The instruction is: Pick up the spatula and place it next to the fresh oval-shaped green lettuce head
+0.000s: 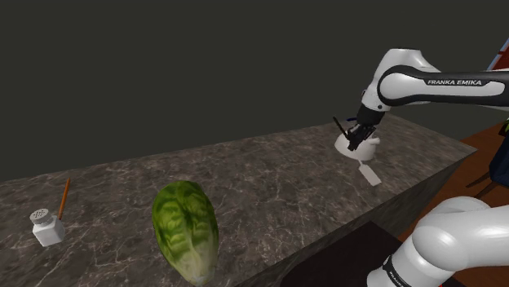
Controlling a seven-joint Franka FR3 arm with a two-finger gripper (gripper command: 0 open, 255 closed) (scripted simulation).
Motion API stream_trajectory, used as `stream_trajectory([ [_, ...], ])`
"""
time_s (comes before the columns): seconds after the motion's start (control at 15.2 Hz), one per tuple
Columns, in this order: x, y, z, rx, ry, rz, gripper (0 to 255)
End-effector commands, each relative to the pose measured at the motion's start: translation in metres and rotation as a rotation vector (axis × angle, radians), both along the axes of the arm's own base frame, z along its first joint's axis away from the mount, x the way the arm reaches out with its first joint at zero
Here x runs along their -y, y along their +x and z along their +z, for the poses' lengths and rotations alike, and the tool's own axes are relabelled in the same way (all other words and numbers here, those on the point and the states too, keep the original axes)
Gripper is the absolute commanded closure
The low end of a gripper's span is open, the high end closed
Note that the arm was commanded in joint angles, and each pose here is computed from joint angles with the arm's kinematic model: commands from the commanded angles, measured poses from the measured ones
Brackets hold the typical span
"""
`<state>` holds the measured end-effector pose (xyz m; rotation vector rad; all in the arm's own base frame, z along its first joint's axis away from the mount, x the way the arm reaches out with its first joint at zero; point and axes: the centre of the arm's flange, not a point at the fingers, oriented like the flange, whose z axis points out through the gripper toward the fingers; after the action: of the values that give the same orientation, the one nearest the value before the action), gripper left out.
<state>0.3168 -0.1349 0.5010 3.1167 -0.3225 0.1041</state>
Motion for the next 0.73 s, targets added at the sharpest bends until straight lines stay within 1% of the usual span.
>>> stream_trajectory([
  [0.0, 0.0, 0.001, 0.012, 0.0, 0.0, 0.0, 255],
  [0.66, 0.0, 0.001, 0.063, 0.0, 0.0, 0.0, 255],
])
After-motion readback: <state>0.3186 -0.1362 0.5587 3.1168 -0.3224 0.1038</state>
